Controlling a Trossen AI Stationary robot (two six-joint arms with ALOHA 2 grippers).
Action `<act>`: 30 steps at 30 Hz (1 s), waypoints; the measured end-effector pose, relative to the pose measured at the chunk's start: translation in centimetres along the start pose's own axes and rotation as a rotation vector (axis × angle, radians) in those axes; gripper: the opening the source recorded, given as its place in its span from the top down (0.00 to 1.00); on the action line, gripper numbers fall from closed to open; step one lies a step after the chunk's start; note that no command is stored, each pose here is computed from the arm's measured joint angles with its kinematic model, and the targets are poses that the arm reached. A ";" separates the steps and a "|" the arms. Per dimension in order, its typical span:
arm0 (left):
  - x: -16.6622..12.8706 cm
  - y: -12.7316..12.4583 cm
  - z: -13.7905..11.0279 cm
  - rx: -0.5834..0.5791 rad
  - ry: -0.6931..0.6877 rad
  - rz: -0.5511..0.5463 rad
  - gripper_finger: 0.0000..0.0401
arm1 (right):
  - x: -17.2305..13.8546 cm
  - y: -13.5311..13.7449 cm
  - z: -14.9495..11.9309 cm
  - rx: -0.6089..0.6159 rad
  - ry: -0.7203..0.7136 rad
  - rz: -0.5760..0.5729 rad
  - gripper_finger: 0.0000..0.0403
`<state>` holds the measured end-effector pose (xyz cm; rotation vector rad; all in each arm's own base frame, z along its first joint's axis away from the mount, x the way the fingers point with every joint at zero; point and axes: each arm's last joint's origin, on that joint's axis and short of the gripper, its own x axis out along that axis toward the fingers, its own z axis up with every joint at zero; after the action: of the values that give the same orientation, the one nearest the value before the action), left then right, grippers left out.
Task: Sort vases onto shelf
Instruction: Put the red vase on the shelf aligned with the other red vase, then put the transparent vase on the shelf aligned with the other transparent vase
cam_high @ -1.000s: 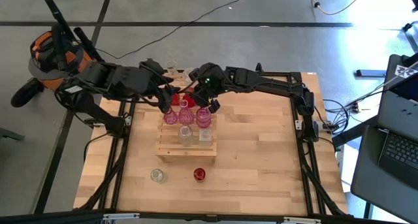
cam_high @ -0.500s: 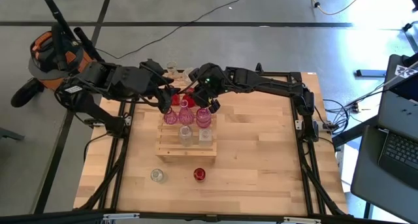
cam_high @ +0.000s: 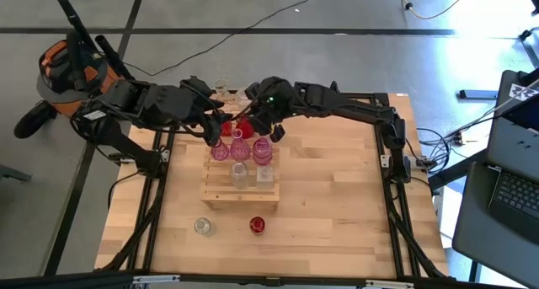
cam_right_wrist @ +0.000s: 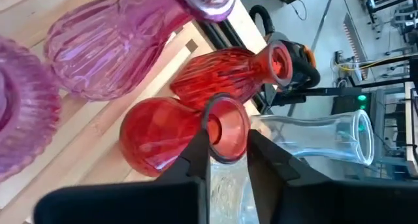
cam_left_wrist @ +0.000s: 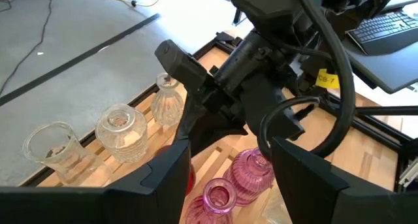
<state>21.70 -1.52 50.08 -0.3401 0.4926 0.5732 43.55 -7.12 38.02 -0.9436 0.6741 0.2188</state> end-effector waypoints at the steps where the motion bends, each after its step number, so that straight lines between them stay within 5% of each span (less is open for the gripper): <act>1: 0.0 0.0 0.0 0.000 0.000 0.000 0.49 | -0.2 -0.1 0.1 0.002 -0.001 -0.002 0.86; 15: -0.2 -0.2 -0.3 0.002 0.047 -0.060 0.49 | -5.6 -1.0 1.2 0.075 0.035 0.012 0.88; 20: -1.2 -0.1 -2.1 -0.020 0.226 -0.097 0.49 | -8.2 1.1 1.6 0.244 0.069 0.192 0.91; 24: -2.8 -0.9 -4.1 -0.035 0.354 -0.144 0.49 | -9.6 4.1 1.8 0.311 0.242 0.392 0.93; 30: -5.8 -2.6 -7.4 -0.046 0.458 -0.259 0.49 | -10.8 8.6 5.2 0.313 0.262 0.473 0.93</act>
<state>16.38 -9.33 47.43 -0.5746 0.8616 0.2512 33.51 3.27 41.04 -0.5042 1.1366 0.3984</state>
